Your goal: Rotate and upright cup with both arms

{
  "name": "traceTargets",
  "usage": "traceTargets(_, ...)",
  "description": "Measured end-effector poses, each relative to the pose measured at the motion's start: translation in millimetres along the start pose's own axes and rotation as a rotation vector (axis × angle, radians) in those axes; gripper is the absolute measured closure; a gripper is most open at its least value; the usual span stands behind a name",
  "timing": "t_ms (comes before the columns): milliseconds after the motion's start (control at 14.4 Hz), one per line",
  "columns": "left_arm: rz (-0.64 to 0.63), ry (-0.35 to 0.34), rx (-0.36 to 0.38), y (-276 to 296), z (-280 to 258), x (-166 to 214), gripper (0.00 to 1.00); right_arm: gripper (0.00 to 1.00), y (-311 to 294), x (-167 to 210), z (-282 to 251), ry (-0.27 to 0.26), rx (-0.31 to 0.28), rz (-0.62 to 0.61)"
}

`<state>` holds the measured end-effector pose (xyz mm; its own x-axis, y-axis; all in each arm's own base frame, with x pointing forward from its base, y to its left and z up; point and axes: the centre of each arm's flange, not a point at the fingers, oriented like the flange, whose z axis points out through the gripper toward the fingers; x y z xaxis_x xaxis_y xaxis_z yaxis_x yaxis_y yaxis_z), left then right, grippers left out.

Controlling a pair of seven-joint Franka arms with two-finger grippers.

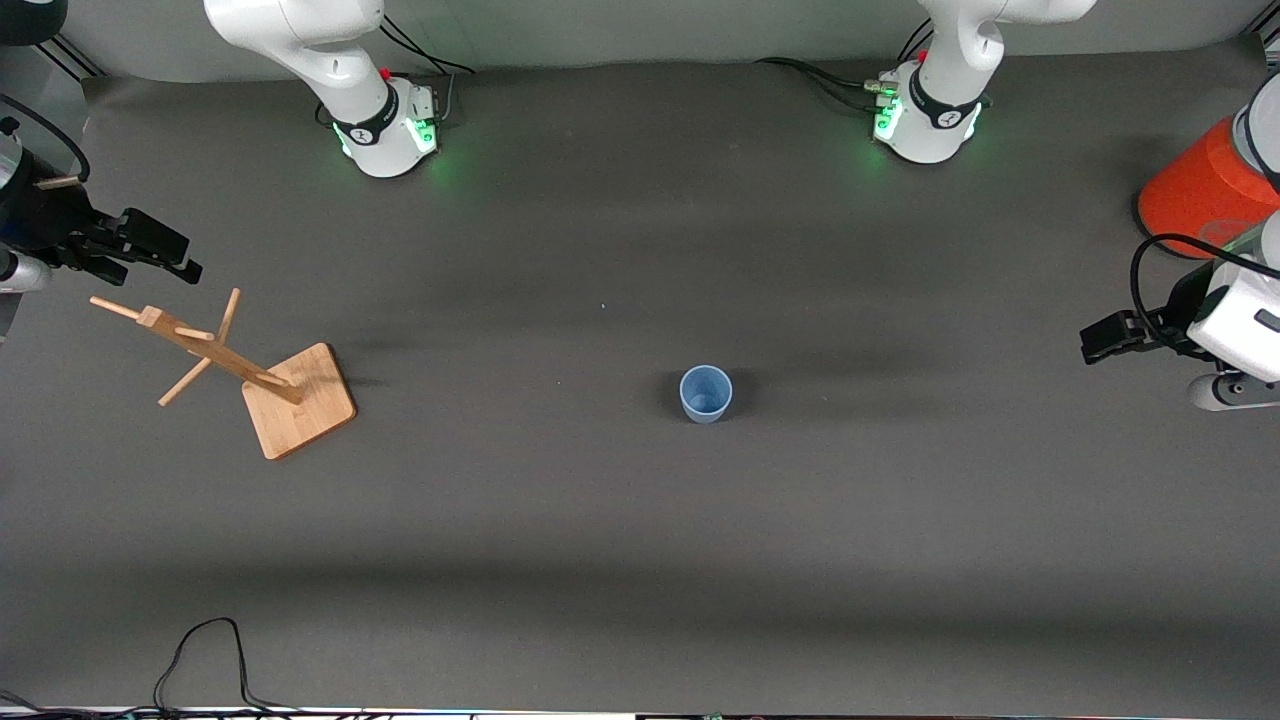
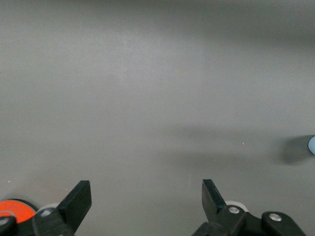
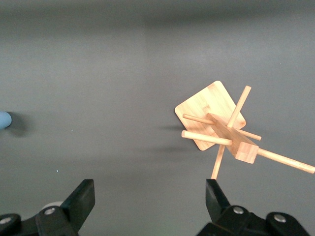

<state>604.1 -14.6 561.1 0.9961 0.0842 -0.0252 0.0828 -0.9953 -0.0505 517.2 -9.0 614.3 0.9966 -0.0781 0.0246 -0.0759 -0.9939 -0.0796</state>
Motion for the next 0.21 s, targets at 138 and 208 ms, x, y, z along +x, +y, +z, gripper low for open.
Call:
traceTargets(138,0.001,0.001,0.000,0.6,-0.5,0.0,0.00,0.00,4.3,1.1,1.8,-0.002,-0.048,-0.004)
traceTargets(208,0.001,0.001,0.000,0.8,-0.5,-0.1,0.00,0.00,4.9,1.9,3.2,-0.005,-0.056,-0.005)
